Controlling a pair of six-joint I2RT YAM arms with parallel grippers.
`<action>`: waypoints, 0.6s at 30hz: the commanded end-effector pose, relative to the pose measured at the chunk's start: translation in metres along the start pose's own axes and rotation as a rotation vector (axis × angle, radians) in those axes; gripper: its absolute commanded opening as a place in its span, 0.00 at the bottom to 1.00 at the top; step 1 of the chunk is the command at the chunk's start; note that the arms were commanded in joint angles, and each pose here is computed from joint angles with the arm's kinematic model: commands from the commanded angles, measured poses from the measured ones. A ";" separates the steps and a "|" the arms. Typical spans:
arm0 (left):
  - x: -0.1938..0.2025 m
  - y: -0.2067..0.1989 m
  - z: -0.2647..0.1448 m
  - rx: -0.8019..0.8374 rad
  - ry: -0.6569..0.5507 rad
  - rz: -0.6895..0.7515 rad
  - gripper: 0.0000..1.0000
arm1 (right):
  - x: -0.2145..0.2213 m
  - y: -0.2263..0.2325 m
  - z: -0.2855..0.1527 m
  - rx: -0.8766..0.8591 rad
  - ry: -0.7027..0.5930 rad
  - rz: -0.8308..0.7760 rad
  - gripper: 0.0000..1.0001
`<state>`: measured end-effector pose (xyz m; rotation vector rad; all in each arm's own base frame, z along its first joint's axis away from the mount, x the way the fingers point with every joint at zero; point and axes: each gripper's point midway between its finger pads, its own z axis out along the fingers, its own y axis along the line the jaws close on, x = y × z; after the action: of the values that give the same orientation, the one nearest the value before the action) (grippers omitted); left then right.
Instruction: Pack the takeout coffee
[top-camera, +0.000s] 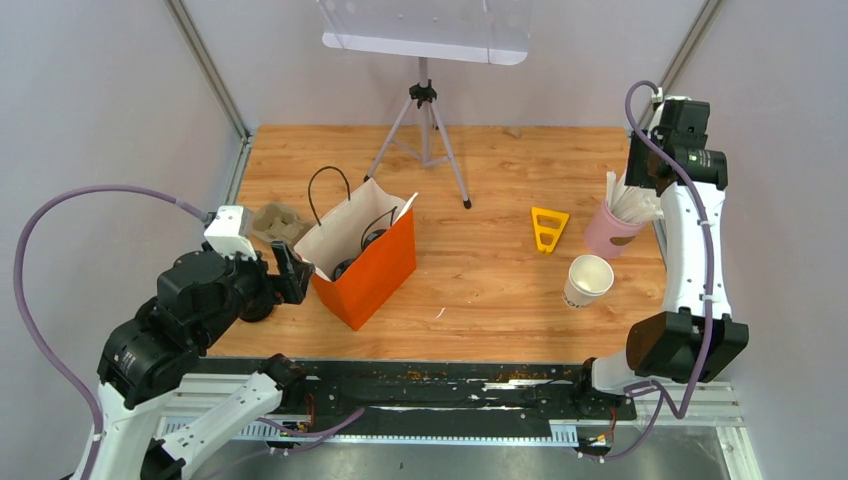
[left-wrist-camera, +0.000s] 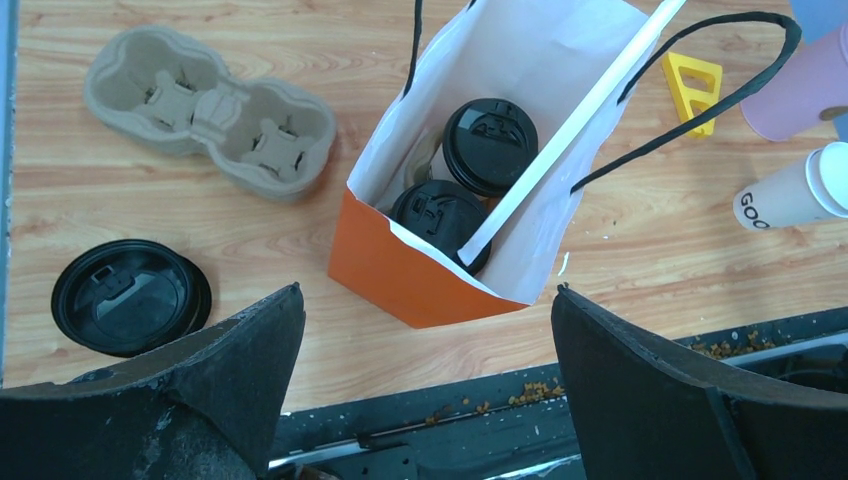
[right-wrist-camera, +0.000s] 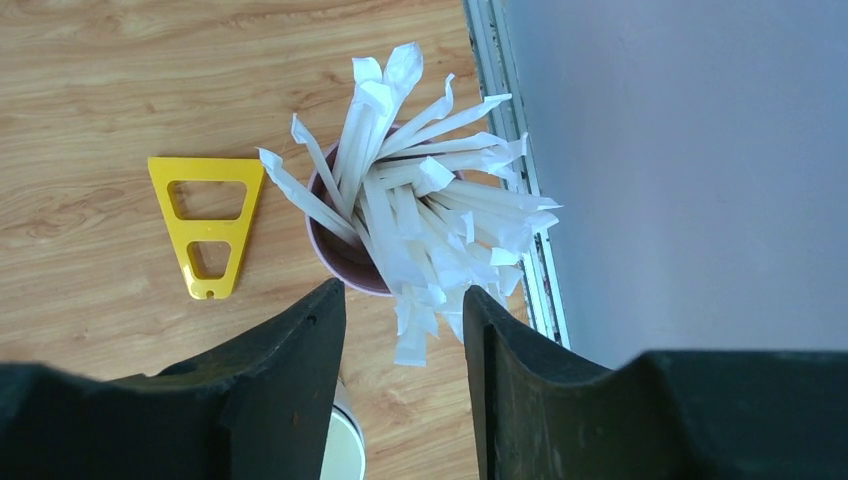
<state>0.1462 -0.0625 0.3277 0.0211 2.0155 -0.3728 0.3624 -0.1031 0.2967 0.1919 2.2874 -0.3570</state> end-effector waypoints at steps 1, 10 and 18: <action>-0.010 -0.008 0.002 0.031 -0.045 -0.029 0.99 | 0.004 0.000 0.011 -0.013 0.012 -0.001 0.43; -0.005 -0.006 0.007 0.027 -0.040 -0.013 0.99 | 0.011 -0.002 0.019 -0.015 0.046 0.008 0.36; -0.014 -0.004 0.005 0.013 -0.067 0.010 0.99 | 0.007 -0.002 0.023 -0.018 0.041 0.000 0.22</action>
<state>0.1500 -0.0649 0.3212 0.0212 2.0060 -0.3755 0.3653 -0.1088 0.2682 0.2009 2.3680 -0.3296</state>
